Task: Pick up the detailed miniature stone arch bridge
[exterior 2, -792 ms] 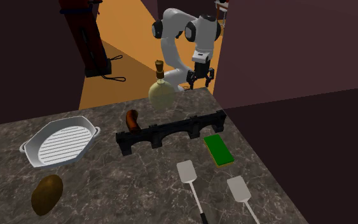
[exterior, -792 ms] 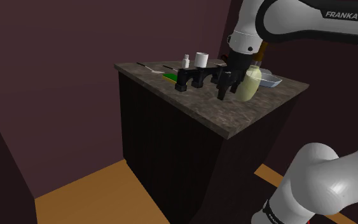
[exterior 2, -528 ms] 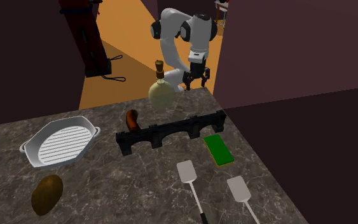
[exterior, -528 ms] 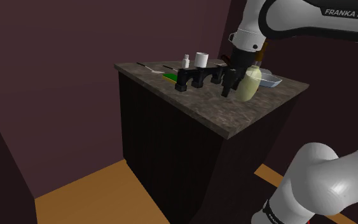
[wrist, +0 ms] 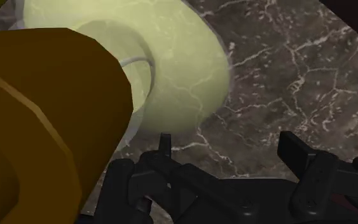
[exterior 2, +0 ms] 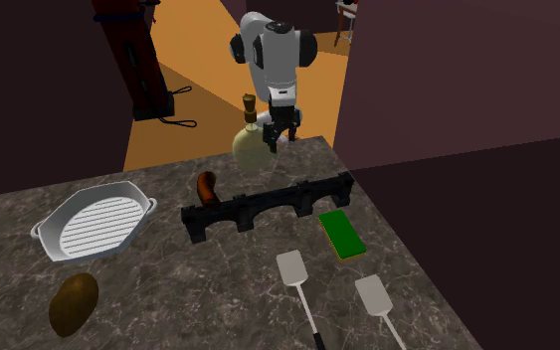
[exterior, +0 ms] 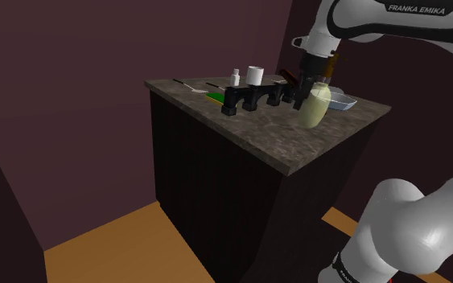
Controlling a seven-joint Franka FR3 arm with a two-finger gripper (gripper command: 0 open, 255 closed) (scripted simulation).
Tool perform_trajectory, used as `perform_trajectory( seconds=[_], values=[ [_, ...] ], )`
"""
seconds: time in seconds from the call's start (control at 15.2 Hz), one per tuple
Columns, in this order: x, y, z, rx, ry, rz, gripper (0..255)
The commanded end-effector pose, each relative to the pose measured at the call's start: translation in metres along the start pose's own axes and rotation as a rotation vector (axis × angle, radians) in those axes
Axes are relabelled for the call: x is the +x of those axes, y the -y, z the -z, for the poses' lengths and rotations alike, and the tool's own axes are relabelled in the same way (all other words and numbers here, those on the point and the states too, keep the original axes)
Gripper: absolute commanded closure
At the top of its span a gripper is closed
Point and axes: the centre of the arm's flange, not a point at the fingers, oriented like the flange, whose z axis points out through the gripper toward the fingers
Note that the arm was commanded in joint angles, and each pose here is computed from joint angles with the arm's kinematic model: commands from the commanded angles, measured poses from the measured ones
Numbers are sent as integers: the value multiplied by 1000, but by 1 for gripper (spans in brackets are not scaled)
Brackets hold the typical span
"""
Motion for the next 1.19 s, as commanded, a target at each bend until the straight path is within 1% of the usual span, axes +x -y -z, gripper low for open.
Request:
perform_trajectory(
  seconds=[0.0, 0.26, 0.53, 0.79, 1.06, 1.12],
  values=[
    [1, -28, 1, 13, -8, 110, 0],
    [12, -84, 3, 42, -24, 311, 0],
    [34, -136, 4, 70, -41, 512, 0],
    [66, -183, 4, 99, -58, 712, 0],
    [107, -223, 3, 128, -75, 912, 0],
    [107, -223, -2, 128, -75, 912, 0]
  ],
)
